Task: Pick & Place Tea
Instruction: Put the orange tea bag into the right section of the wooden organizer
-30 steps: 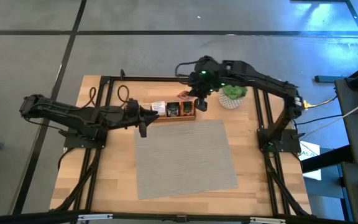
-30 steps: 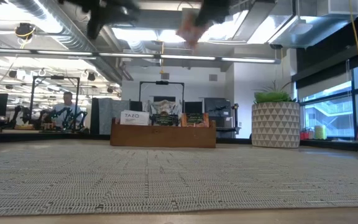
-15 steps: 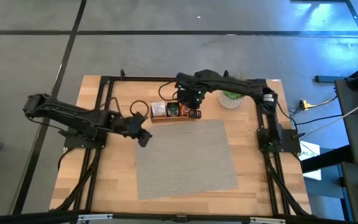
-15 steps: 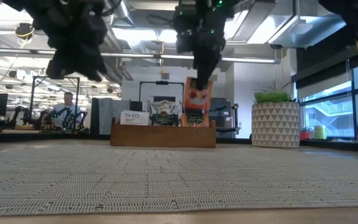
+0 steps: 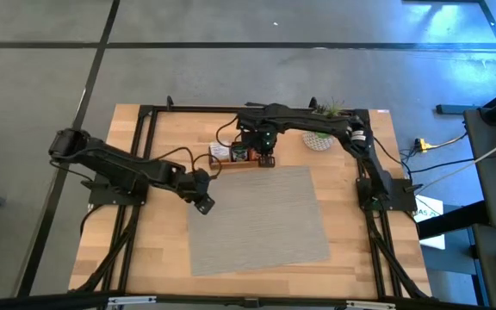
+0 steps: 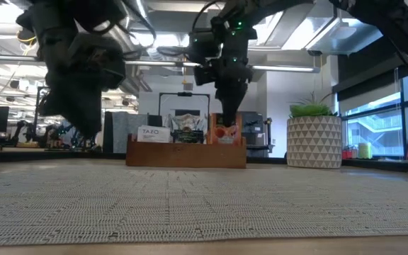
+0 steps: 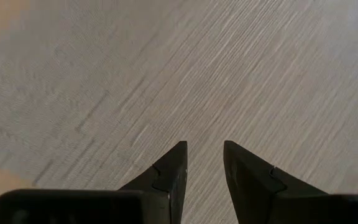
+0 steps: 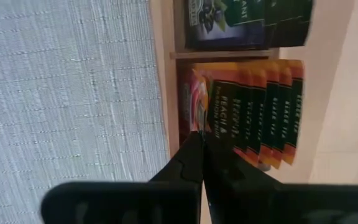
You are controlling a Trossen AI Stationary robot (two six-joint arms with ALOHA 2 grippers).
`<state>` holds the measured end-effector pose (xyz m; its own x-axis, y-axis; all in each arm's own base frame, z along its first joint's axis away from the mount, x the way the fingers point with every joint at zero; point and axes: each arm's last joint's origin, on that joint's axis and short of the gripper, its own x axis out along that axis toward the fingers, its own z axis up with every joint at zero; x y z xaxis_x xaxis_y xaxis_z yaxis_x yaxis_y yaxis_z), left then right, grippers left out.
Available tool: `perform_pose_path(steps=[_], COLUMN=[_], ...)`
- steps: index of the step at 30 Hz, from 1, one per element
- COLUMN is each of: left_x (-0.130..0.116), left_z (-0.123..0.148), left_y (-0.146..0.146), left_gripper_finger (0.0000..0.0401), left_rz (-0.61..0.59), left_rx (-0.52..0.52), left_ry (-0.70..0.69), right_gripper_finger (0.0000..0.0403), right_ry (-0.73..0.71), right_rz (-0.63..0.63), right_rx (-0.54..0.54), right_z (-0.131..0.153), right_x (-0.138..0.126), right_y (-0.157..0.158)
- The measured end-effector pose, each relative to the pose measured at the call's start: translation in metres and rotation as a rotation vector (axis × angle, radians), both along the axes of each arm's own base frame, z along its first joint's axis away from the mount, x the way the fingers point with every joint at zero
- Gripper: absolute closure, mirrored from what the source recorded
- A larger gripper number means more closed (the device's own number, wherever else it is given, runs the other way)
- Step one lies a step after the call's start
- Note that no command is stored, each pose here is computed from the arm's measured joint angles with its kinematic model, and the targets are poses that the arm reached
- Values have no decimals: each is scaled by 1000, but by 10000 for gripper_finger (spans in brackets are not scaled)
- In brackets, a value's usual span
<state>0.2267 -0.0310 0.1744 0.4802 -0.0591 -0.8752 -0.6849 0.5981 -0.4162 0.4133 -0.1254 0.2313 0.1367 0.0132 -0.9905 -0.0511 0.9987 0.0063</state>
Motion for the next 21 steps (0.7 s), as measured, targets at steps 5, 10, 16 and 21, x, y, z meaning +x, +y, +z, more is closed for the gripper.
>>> perform_pose_path(steps=[5, 10, 16, 21], left_x=[3, 4, -4, -9], left_z=[-12, -20, -26, -27], left_y=[-1, -1, 0, 2], left_gripper_finger=[302, 299, 303, 301], left_rz=[-11, -7, 23, 65], left_rx=[-24, -17, -3, 39], left_ry=[63, 116, 216, 269], right_gripper_finger=[399, 399, 399, 399], right_ry=[23, 17, 0, 6], right_rz=[0, -2, -27, -32], right_rx=[7, 5, 3, 6], right_z=[-10, -12, -13, -20], right_x=[3, 5, 6, 6], right_y=[-1, -1, -2, -2])
